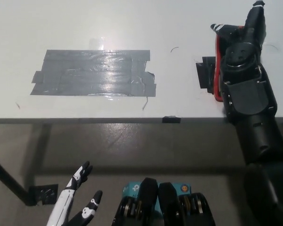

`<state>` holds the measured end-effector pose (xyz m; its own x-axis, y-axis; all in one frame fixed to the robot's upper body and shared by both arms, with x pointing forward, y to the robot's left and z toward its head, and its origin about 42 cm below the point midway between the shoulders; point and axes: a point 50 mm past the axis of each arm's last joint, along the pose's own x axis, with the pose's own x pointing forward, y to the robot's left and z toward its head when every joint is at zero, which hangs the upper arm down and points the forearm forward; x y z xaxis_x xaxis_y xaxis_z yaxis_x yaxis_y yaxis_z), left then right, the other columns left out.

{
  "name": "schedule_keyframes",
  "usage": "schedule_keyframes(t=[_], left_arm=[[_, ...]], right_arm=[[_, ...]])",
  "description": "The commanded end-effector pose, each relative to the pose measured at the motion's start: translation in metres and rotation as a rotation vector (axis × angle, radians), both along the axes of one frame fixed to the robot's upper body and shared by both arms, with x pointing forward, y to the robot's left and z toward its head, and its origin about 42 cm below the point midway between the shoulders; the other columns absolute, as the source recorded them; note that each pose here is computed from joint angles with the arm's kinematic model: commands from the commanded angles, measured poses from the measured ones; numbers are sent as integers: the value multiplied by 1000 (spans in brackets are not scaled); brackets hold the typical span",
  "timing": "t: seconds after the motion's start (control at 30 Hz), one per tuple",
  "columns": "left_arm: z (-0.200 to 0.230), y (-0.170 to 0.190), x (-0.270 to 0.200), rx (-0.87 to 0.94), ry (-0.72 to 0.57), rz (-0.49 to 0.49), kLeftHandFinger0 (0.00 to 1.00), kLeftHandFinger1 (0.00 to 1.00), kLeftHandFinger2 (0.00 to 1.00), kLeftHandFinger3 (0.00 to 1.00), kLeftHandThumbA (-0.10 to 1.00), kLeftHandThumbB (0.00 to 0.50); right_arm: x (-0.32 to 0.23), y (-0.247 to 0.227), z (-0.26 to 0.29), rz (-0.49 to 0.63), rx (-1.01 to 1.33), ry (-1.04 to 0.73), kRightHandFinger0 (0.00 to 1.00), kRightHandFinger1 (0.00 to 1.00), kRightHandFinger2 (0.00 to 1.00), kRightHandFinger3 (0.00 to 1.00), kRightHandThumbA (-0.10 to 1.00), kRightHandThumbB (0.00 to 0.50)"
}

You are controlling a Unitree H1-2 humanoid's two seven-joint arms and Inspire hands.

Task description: The robot first picks the multimeter with right hand and then unfolds the black stand on the back of it using left hand

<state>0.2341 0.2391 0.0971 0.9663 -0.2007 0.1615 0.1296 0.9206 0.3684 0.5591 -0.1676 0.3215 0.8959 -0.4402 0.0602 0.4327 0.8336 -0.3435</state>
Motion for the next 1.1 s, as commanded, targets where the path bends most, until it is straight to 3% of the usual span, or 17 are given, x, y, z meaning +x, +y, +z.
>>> schedule_keyframes(t=[0.0, 0.37, 0.7, 0.83, 0.9, 1.07], left_arm=[[4, 2, -2, 1, -54, -11, 1000, 1000, 1000, 1000, 700, 157], [7, 1, -3, 33, -75, -24, 1000, 1000, 1000, 1000, 717, 165], [8, 4, -8, 71, -91, -18, 1000, 1000, 1000, 1000, 735, 167], [9, 5, -7, 79, -101, -20, 1000, 1000, 1000, 1000, 731, 165], [9, 5, -6, 74, -99, -20, 1000, 1000, 1000, 1000, 731, 165], [9, 7, -5, 88, -102, -23, 1000, 1000, 1000, 1000, 732, 155]], right_arm=[[3, 25, 40, 53, 19, -138, 1000, 1000, 1000, 1000, 1000, 461], [11, 9, 21, -6, -112, -94, 1000, 1000, 1000, 1000, 1000, 431], [14, 12, 19, -54, -203, -80, 1000, 1000, 1000, 1000, 1000, 458], [14, 16, 24, -87, -271, -116, 1000, 1000, 1000, 1000, 946, 472], [14, 19, 26, -88, -304, -119, 1000, 1000, 1000, 1000, 983, 479], [12, 25, 38, -81, -322, -147, 1000, 1000, 1000, 1000, 1000, 453]])
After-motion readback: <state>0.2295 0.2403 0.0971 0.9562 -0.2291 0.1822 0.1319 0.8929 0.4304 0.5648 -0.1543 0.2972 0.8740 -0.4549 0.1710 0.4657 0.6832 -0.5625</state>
